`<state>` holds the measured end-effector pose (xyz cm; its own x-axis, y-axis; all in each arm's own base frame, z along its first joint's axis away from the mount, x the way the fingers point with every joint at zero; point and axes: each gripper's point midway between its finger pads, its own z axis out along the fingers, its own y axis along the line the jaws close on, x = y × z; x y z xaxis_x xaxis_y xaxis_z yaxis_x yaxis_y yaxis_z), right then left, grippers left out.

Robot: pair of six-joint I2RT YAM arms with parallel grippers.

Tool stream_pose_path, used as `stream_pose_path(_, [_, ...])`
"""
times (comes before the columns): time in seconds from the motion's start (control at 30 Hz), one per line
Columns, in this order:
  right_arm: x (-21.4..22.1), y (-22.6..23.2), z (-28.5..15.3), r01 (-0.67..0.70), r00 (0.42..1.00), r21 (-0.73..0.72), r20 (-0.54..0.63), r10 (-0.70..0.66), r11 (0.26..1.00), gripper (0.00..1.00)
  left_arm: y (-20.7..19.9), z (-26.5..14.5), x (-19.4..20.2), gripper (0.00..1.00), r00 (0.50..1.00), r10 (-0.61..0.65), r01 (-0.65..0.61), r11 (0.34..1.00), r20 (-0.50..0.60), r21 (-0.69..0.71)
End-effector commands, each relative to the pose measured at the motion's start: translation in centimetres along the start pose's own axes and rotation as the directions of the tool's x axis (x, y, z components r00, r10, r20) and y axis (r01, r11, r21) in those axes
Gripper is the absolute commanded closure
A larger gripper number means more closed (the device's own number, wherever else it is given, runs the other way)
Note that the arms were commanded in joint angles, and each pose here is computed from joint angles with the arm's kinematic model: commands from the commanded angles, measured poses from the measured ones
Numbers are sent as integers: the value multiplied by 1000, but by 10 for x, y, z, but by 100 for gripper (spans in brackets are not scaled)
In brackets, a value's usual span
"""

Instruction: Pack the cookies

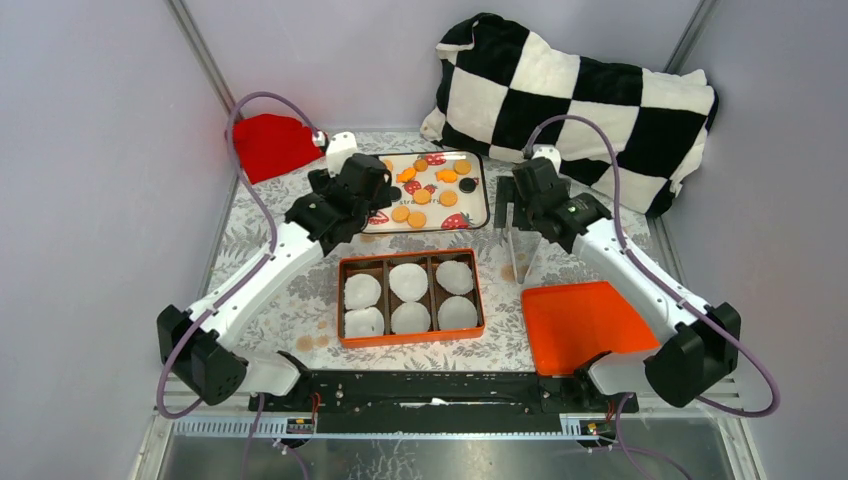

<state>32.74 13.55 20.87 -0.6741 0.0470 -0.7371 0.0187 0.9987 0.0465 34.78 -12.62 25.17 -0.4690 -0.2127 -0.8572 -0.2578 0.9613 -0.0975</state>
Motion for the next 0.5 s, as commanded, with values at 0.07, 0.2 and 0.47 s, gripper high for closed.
stream_pose_path(0.07, [61, 4, 41, -32, 991, 0, -132, 32, 999, 0, -19, 9, 19, 10, 998, 1, 4, 997, -59, 74])
stream_pose_path(0.2, [74, -3, 61, -66, 980, 15, -187, 68, 998, 0, -21, 4, 20, 10, 998, -1, 7, 994, -63, 105])
stream_pose_path(0.47, [103, -24, 105, -120, 940, 64, -313, 134, 991, 0, -11, -6, 21, 9, 999, -10, 15, 993, -49, 120])
